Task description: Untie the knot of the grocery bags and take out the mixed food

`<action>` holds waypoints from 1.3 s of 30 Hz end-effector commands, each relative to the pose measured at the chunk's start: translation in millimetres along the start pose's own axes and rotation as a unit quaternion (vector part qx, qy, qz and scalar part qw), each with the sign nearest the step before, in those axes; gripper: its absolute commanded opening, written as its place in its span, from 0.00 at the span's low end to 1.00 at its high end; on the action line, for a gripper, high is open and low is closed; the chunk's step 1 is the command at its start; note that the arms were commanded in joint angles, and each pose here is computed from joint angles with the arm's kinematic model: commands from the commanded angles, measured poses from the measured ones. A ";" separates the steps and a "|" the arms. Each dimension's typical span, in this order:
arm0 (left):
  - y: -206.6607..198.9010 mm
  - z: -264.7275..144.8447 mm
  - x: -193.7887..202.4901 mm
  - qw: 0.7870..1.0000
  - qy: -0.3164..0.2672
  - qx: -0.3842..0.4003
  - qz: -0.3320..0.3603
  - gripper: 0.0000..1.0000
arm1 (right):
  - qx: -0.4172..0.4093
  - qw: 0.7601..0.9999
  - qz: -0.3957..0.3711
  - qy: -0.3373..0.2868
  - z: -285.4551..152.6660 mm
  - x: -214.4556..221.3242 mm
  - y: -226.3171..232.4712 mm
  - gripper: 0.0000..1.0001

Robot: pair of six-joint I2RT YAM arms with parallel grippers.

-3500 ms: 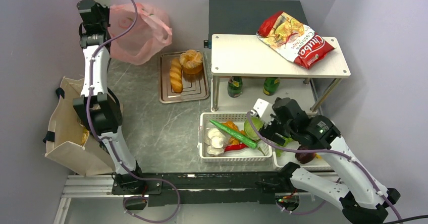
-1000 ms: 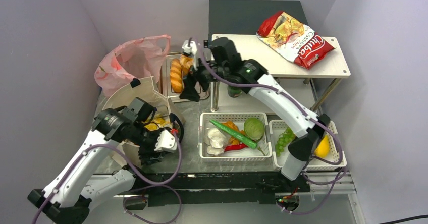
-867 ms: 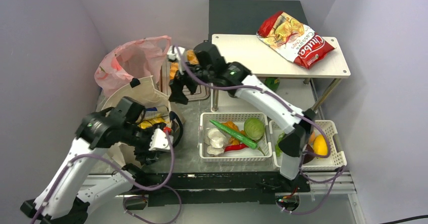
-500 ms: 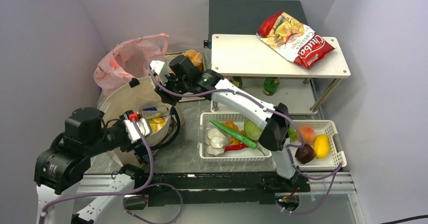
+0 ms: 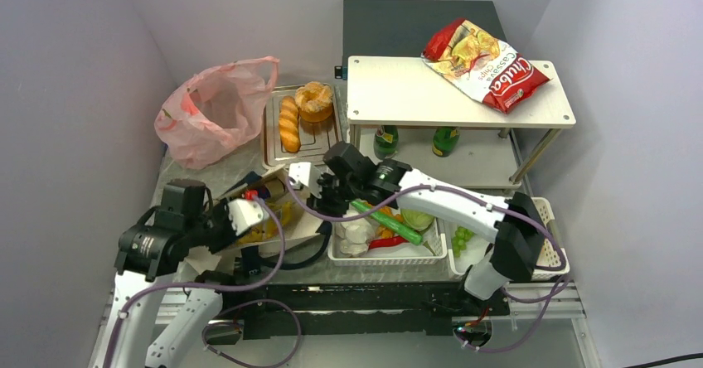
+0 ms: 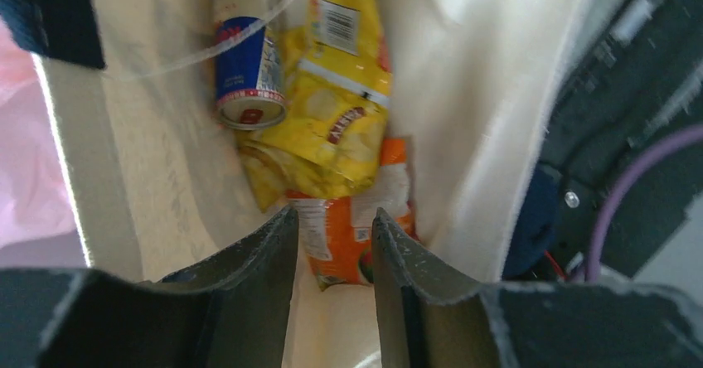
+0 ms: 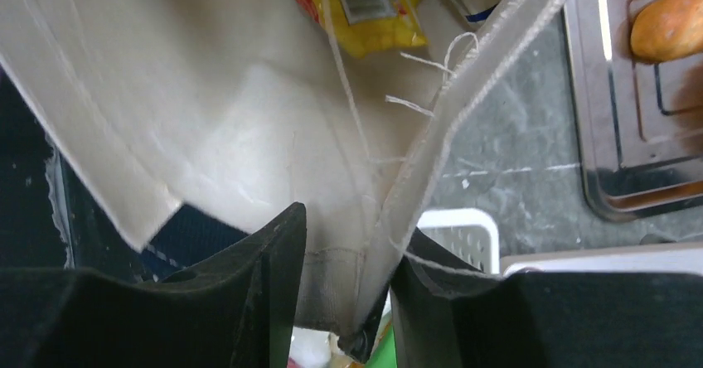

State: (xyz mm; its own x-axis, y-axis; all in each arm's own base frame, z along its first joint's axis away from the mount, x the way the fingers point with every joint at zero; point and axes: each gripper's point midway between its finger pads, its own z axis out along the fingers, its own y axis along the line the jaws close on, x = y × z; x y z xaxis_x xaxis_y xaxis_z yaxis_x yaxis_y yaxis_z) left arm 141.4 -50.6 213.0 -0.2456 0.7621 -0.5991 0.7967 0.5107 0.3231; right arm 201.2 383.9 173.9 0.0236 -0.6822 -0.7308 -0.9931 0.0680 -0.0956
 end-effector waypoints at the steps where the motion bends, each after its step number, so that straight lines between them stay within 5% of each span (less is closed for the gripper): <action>1: -67.0 -6.3 36.4 0.981 0.013 0.149 0.126 0.43 | -0.005 1.000 -0.016 -0.019 -4.5 10.9 12.0 0.42; 4: -81.2 1.6 56.6 0.975 0.033 0.175 0.135 0.53 | -0.010 1.000 -0.007 -0.027 -1.2 9.0 13.8 0.49; 7: -84.9 7.6 62.4 0.968 0.034 0.190 0.158 0.73 | -0.012 0.999 0.003 -0.047 0.4 -8.1 10.8 0.51; 10: -65.1 18.7 58.7 0.973 0.051 0.169 0.150 0.94 | -0.011 0.997 0.006 -0.082 -3.0 -38.2 4.3 0.38; 16: 11.5 52.8 43.8 0.991 0.099 0.044 0.081 0.90 | -0.007 0.992 0.013 -0.127 -3.0 -69.2 -2.5 0.00; 20: 27.7 81.1 80.7 0.976 0.184 0.037 0.109 0.90 | -0.012 0.991 0.020 -0.131 -0.3 -71.0 -1.3 0.00; 28: 10.0 142.9 125.2 0.959 0.178 0.078 0.207 0.99 | -0.016 0.990 0.052 -0.133 7.2 -77.9 -9.7 0.00; 31: 2.0 155.2 137.6 0.960 0.186 0.105 0.184 0.82 | -0.015 0.990 0.057 -0.129 8.9 -79.4 -14.9 0.00; 36: 8.6 132.1 100.8 0.979 0.126 0.133 0.087 0.09 | -0.004 0.989 0.062 -0.132 5.9 -83.8 -27.8 0.00; 37: 7.6 118.5 91.0 0.980 0.116 0.141 0.074 0.00 | -0.002 0.989 0.064 -0.132 5.3 -84.2 -29.8 0.00; 39: 24.3 92.6 62.0 0.988 0.082 0.110 0.073 0.00 | 0.000 0.988 0.071 -0.134 4.7 -84.7 -33.1 0.00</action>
State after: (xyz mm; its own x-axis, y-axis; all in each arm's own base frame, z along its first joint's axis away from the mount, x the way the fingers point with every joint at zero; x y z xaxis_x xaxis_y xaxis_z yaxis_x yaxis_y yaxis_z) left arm 193.0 -6.8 51.9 -0.2052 0.9455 -0.2527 0.9465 0.2574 0.1945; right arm 212.9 427.1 193.4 -0.1407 -0.5555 -0.8195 -0.9874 0.1397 0.0749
